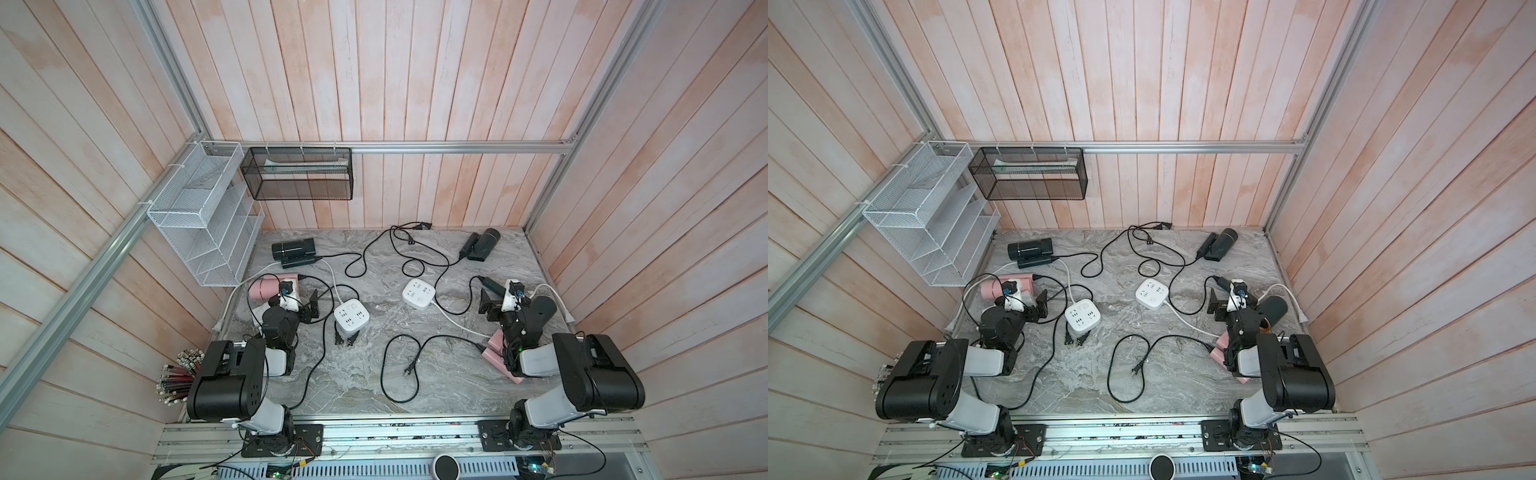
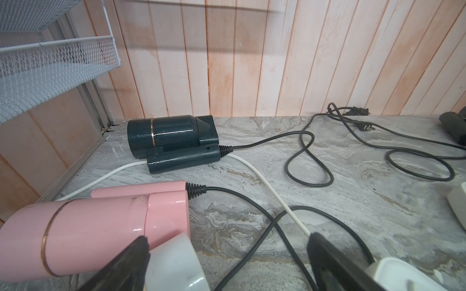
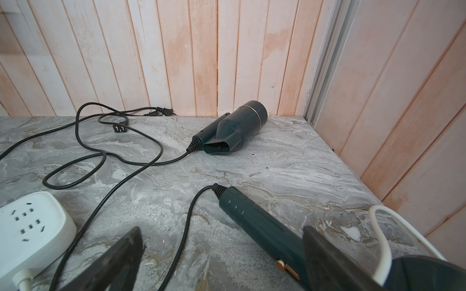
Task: Charge the blow dryers
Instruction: Move the socket to the center of the board.
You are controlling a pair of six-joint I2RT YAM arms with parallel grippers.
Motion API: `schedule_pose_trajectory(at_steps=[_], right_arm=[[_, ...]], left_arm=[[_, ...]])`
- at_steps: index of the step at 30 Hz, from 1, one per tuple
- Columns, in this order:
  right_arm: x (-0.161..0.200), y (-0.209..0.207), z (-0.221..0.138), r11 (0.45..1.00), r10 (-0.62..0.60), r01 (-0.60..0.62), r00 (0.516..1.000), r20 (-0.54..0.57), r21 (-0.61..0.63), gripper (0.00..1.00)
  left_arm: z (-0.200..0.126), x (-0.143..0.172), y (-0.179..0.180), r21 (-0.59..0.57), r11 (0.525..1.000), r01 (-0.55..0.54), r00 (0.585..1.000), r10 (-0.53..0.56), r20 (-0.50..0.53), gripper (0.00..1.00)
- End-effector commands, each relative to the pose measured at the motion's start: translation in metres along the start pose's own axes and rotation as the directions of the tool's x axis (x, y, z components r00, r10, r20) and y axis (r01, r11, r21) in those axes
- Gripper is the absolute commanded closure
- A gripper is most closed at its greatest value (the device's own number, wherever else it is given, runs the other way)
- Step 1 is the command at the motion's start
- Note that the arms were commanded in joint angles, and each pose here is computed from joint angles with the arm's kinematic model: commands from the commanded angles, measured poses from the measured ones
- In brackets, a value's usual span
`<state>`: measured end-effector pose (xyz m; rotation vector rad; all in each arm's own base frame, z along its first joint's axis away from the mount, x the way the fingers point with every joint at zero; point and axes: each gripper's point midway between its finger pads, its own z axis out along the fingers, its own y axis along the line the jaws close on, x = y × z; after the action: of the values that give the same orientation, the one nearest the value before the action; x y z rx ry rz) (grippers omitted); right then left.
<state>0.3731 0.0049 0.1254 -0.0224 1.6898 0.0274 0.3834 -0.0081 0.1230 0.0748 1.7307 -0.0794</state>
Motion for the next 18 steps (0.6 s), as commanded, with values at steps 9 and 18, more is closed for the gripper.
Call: schedule_pose_trajectory(at_steps=[9, 18], right_arm=[[-0.007, -0.011, 0.001, 0.997, 0.042, -0.043, 0.999, 0.020, 0.070, 0.01], [-0.017, -0.013, -0.002, 0.996, 0.042, -0.045, 0.999, 0.035, 0.082, 0.01]], left_arm=[[0.001, -0.007, -0.002, 0.018, 1.000, -0.003, 1.000, 0.002, 0.026, 0.00], [-0.007, -0.023, -0.003, 0.017, 1.000, -0.001, 1.000, 0.000, 0.032, 0.00]])
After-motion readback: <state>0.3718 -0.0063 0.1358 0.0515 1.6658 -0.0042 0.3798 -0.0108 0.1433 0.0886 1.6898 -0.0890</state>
